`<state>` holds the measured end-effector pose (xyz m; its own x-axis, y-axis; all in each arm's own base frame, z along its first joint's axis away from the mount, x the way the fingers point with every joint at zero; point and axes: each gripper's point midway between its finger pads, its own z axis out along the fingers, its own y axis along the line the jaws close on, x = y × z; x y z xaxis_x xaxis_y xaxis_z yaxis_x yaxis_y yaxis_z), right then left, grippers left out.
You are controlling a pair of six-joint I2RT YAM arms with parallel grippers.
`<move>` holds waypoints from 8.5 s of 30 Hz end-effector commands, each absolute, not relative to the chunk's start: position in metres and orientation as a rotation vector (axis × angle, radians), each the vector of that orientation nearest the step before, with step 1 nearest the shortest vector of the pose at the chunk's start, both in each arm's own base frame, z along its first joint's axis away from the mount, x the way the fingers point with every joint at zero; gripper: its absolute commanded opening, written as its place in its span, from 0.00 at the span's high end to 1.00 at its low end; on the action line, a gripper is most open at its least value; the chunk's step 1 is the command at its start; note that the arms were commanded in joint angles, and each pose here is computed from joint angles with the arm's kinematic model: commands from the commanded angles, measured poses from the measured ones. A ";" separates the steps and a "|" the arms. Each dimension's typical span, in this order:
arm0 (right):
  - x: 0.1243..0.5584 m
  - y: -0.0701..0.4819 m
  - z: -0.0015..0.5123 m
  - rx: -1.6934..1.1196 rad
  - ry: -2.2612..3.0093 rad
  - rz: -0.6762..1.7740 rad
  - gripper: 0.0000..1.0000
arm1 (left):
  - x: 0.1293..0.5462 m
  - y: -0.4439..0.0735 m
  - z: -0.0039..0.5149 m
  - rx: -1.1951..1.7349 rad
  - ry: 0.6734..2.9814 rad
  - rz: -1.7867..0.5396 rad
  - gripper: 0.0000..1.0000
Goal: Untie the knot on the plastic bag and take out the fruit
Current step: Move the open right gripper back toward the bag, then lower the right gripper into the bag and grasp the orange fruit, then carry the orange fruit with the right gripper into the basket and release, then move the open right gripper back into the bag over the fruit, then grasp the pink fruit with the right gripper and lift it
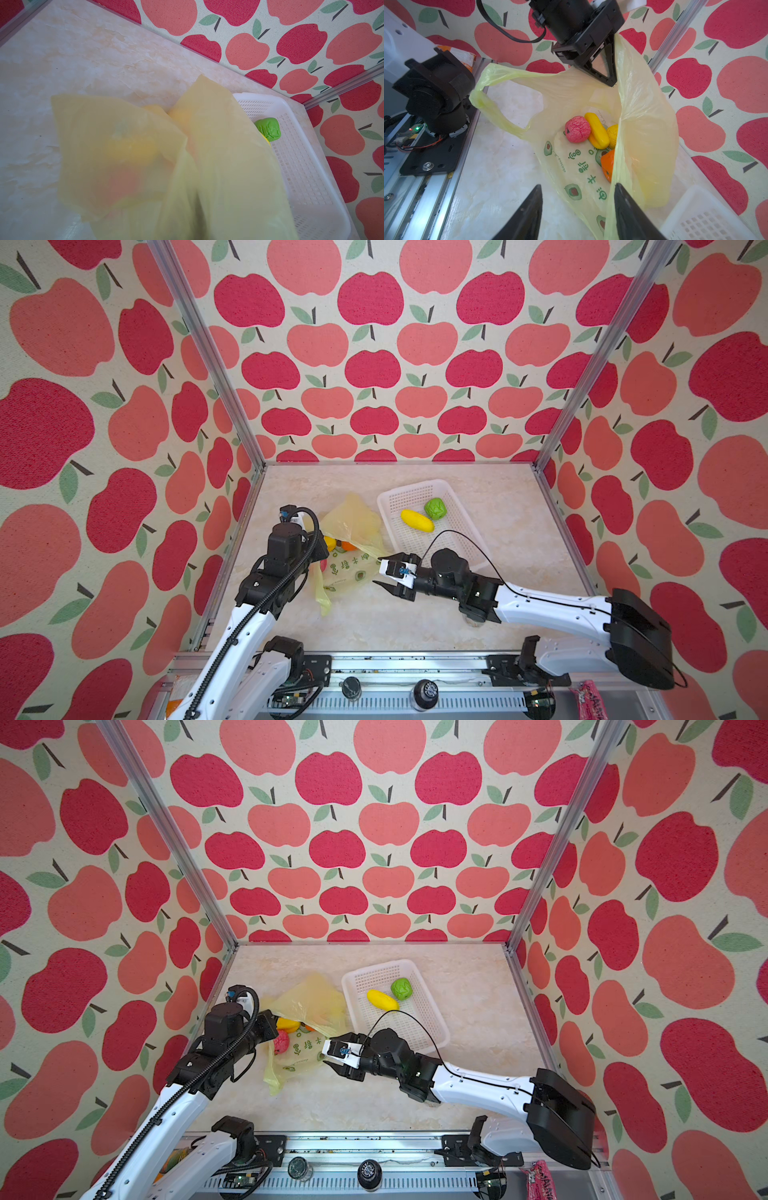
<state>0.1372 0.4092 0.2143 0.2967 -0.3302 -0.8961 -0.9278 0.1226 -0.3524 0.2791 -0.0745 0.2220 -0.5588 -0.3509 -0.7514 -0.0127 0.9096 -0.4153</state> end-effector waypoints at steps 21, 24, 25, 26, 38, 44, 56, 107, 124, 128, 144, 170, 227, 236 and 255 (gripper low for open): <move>0.242 0.509 0.080 -1.613 1.549 -0.051 0.37 | 0.280 -0.080 0.237 -0.221 2.097 -0.494 1.00; 0.261 0.509 0.074 -1.571 1.590 -0.096 0.31 | 0.279 -0.082 0.240 -0.209 2.092 -0.507 1.00; 0.264 0.510 0.072 -1.567 1.598 -0.100 0.30 | 0.279 -0.082 0.241 -0.206 2.090 -0.511 1.00; 0.265 0.513 0.070 -1.564 1.603 -0.099 0.28 | 0.279 -0.083 0.242 -0.201 2.087 -0.514 1.00; 0.309 0.507 0.056 -1.472 1.684 -0.163 0.14 | 0.277 -0.090 0.247 -0.164 2.067 -0.557 1.00; 0.317 0.513 0.053 -1.419 1.705 -0.110 0.12 | 0.274 -0.108 0.260 -0.076 2.016 -0.672 1.00; 0.329 0.520 0.060 -1.265 1.727 0.008 0.05 | 0.268 -0.131 0.271 0.034 1.978 -0.785 1.00; 0.214 0.335 0.278 -0.889 1.371 0.705 0.76 | 0.314 -0.105 0.250 -0.046 2.391 -0.563 1.00; 0.334 0.224 0.243 -0.349 1.671 0.556 0.82 | 0.309 -0.096 0.259 -0.040 2.365 -0.532 1.00; 0.364 0.248 0.212 -0.379 1.828 0.596 0.80 | 0.308 -0.098 0.263 -0.023 2.339 -0.546 1.00; 0.393 0.329 0.133 -0.686 2.155 0.802 0.71 | 0.312 -0.101 0.260 0.028 2.332 -0.551 1.00; 0.358 0.275 0.189 -0.548 1.867 0.664 0.13 | 0.311 -0.076 0.220 -0.285 2.185 -0.550 1.00; 0.205 0.543 0.046 -1.748 1.723 0.908 0.01 | 0.298 -0.092 0.230 -0.123 2.106 -0.615 1.00; 0.221 0.556 0.031 -1.708 1.787 0.855 0.04 | 0.298 -0.094 0.229 -0.118 2.108 -0.619 1.00; 0.236 0.512 0.111 -1.411 1.665 0.929 0.54 | 0.297 -0.094 0.230 -0.117 2.105 -0.615 1.00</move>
